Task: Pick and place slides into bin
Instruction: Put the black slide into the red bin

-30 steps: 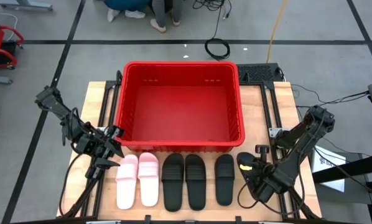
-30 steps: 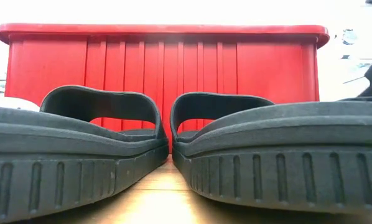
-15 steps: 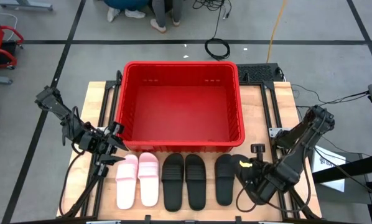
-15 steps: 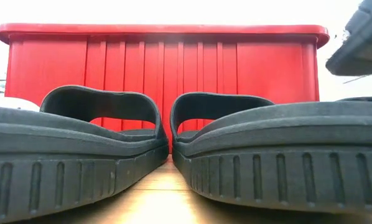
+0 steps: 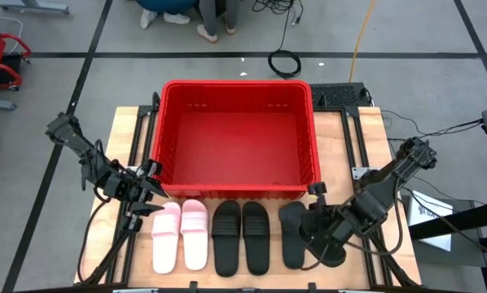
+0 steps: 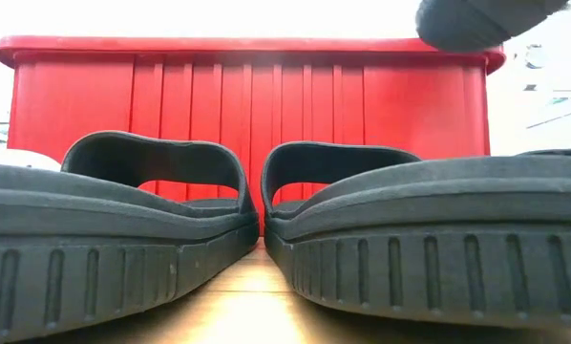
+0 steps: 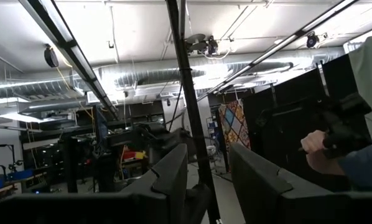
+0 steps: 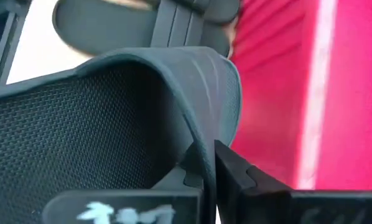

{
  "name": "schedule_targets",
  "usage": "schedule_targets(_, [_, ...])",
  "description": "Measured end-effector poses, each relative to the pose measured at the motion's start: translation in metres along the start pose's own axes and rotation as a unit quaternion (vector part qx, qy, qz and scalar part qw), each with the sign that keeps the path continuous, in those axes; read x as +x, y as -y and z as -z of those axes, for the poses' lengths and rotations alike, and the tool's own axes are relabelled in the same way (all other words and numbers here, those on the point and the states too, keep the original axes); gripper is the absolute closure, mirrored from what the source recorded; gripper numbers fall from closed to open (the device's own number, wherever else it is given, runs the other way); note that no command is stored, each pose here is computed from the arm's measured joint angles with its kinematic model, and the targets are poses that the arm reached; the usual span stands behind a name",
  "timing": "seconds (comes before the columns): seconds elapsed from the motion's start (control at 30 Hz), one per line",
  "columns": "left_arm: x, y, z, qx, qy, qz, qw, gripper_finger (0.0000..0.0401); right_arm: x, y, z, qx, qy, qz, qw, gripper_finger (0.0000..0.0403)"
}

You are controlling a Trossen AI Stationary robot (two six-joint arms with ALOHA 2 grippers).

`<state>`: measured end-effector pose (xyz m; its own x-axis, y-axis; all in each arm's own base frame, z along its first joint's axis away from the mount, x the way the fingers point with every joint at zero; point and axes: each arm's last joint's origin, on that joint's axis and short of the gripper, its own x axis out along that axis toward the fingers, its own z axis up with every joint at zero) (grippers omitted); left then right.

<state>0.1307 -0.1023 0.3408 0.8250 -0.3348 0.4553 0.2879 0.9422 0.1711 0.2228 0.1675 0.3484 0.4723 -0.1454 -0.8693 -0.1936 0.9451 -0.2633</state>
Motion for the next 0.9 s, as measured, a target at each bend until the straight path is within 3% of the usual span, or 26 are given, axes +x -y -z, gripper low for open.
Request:
schedule_targets(0.2, [0.000,0.000,0.000,0.000,0.000,0.000,1.000,0.0274,-0.010,0.026,-0.016,-0.047,0.040,0.065,0.996,0.0399])
schedule_targets(0.4, [0.000,0.000,0.001,0.007,-0.006,-0.007,1.000,0.0274,-0.019,0.064,-0.030,-0.045,0.058,0.154,0.985,0.0399])
schedule_targets(0.7, [-0.002,-0.011,0.003,0.051,-0.060,-0.148,0.986,0.0274,-0.012,0.136,-0.044,-0.025,0.051,0.253,0.966,0.0399])
schedule_targets(0.9, [-0.017,-0.033,-0.016,0.044,-0.026,-0.205,0.977,0.0274,-0.002,0.189,-0.037,0.017,0.026,0.271,0.962,0.0399])
